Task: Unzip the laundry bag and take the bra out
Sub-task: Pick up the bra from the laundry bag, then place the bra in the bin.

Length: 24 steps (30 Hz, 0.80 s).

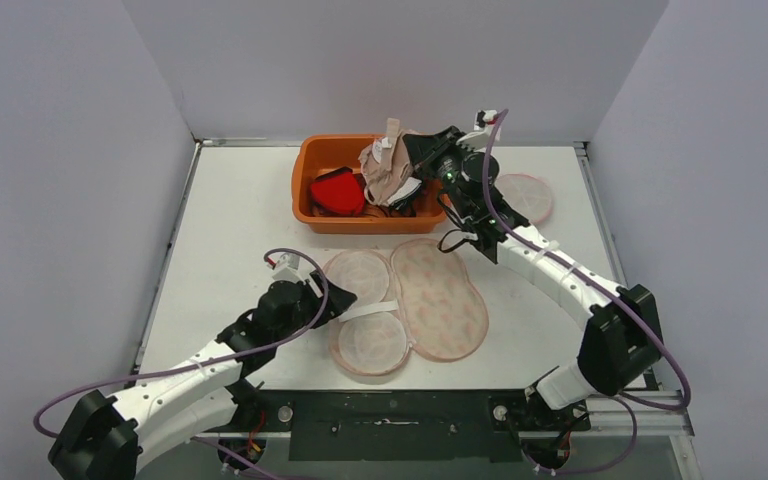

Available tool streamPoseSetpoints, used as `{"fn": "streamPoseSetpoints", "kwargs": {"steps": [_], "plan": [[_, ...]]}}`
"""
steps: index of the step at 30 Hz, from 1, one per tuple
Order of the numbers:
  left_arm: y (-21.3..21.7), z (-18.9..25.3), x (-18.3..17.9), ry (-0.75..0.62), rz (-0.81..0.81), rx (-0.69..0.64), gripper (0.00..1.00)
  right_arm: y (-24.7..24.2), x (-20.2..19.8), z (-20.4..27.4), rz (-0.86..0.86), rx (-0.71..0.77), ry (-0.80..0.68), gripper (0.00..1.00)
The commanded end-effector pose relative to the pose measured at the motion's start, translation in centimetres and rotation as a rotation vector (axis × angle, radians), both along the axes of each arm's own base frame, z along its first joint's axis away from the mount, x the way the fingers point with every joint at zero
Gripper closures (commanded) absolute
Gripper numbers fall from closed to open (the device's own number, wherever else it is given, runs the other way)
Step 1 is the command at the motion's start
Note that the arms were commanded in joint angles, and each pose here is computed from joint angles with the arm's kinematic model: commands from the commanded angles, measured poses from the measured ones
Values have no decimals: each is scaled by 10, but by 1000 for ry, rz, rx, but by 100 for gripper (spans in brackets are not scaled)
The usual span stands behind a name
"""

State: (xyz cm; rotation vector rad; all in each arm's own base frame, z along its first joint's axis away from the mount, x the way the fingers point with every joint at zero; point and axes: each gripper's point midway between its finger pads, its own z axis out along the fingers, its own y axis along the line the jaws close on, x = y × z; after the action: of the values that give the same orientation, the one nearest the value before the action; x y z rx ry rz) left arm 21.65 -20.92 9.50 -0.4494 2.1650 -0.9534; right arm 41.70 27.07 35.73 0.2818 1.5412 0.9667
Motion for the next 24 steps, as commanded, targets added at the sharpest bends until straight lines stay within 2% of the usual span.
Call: {"fn": "streamPoseSetpoints", "kwargs": {"steps": [1, 7, 13, 18, 24], "plan": [[0, 30, -1, -31, -5, -37, 39, -3, 24, 53, -67, 171, -141, 95], [20, 35, -8, -36, 57, -20, 38, 16, 60, 25, -78, 178, -100, 95], [41, 29, -14, -18, 131, 8, 38, 13, 88, -15, -190, 167, -75, 95], [56, 26, -17, -19, 190, 16, 39, 11, 104, -42, -243, 163, -53, 95], [65, 26, -18, -29, 228, 11, 38, 26, 111, -82, -241, 209, 40, 95]]}}
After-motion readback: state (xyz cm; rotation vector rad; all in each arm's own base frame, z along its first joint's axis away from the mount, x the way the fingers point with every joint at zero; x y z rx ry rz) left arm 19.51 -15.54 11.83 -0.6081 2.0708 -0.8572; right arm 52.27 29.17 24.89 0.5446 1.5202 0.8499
